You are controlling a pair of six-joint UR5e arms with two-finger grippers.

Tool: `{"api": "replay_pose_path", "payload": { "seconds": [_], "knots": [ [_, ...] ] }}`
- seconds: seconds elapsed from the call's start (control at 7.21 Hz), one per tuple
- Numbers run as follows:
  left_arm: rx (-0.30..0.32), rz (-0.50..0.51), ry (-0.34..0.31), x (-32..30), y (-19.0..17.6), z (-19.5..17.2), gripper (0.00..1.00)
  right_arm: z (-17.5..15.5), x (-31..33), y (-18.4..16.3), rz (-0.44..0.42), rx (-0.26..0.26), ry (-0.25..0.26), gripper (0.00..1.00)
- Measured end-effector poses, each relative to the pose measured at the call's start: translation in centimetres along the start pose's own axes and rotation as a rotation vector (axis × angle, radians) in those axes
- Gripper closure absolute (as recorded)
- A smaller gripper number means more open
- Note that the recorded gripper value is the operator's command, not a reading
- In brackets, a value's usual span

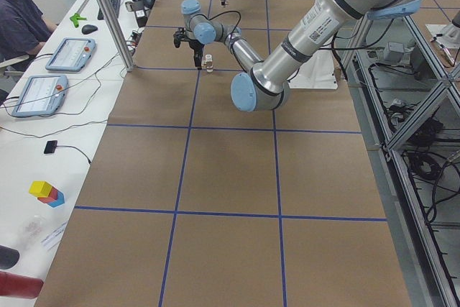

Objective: Assemble PPR valve and pipe with both arms
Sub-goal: 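Carry the fitting with the right gripper toward the valve while the left arm withdraws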

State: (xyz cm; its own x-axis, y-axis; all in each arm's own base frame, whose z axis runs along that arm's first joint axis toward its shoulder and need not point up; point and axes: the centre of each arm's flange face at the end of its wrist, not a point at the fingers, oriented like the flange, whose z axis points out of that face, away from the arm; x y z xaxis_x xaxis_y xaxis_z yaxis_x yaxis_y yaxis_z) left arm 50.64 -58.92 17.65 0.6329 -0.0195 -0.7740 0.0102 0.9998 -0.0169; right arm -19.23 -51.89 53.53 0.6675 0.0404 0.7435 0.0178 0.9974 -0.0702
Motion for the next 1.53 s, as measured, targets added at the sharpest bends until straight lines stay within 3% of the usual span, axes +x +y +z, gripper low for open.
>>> {"api": "replay_pose_path", "payload": {
  "seconds": [0.42, 0.83, 1.11, 1.53],
  "knots": [
    [0.009, 0.051, -0.006, -1.8, -0.5, -0.3, 0.0, -4.8, -7.2, -3.9, 0.039, -0.02, 0.02, 1.0],
    [0.048, 0.171, -0.028, -11.1, -0.9, -2.0, 0.0, -10.1, -16.6, -6.9, 0.062, -0.042, 0.022, 1.0],
    [0.079, 0.258, -0.052, -18.6, -0.7, -4.4, 0.0, -11.4, -22.7, -8.0, 0.111, -0.064, -0.002, 1.0],
    [0.081, 0.333, -0.08, -27.4, -1.2, -6.6, 0.0, -11.1, -36.0, -9.4, 0.255, -0.106, -0.027, 1.0]
  ]
}}
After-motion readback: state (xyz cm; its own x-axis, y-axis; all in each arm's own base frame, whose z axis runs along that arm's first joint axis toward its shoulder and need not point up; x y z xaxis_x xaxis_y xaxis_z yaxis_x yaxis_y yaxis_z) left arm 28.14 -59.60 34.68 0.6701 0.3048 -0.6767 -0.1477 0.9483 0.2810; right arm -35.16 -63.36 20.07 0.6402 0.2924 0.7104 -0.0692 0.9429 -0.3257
